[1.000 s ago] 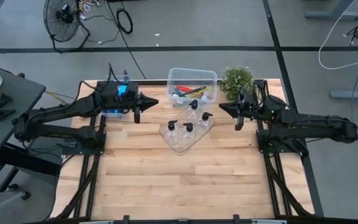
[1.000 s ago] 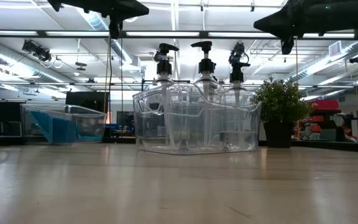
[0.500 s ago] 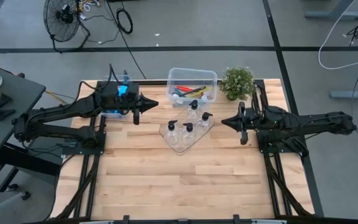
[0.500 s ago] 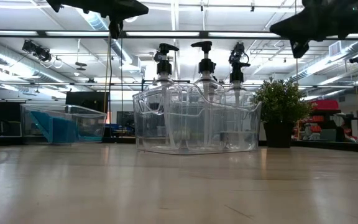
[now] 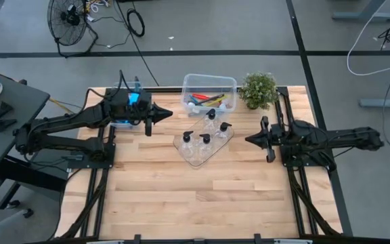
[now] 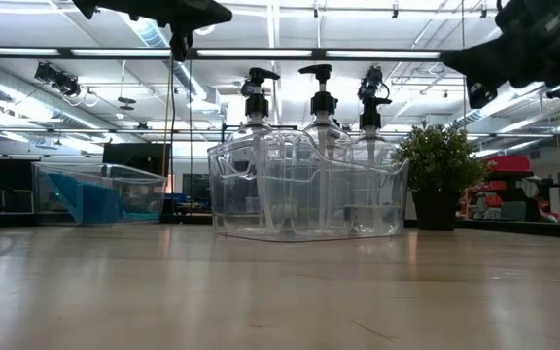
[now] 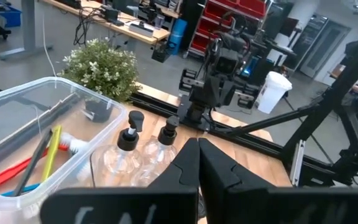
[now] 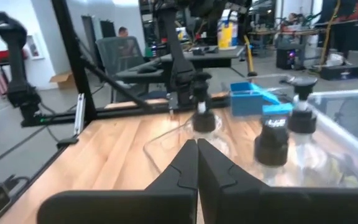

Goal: Pick & Place Kitchen Sink Supplies
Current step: Return to Home Position

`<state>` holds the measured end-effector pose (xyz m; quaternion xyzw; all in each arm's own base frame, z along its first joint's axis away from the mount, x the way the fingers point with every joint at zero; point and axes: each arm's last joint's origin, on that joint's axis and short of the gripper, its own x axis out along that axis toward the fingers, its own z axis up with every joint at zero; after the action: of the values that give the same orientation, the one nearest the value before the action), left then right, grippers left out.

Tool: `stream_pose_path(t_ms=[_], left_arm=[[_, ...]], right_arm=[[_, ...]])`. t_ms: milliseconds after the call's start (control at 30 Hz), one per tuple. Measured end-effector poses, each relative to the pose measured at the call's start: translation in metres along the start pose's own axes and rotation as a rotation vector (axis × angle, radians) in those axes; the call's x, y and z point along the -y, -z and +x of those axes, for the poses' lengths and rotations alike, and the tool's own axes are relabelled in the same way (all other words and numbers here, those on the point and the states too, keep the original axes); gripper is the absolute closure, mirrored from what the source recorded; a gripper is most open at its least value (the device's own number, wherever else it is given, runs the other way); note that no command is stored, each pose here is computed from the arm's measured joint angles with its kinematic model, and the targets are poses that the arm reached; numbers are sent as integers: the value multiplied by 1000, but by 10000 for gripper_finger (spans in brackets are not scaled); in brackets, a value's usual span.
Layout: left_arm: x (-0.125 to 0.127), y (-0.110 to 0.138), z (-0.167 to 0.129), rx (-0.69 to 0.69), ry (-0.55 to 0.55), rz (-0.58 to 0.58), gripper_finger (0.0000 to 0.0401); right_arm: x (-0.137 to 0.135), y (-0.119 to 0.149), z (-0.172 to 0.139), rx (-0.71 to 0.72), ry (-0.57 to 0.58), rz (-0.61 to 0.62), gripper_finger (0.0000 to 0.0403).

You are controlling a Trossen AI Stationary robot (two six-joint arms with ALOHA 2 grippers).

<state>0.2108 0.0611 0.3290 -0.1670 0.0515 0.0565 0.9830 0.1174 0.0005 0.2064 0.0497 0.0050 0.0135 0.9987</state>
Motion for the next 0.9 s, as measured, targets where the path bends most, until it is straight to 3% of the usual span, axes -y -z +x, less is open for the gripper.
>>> stream_pose_path(t_ms=[433, 900], left_arm=[[2, 0, -1, -11, 35, -128, 400], [4, -3, -6, 14, 30, -153, 399]], right_arm=[[0, 20, -5, 4, -55, -52, 403], [2, 40, -5, -33, -61, -78, 403]])
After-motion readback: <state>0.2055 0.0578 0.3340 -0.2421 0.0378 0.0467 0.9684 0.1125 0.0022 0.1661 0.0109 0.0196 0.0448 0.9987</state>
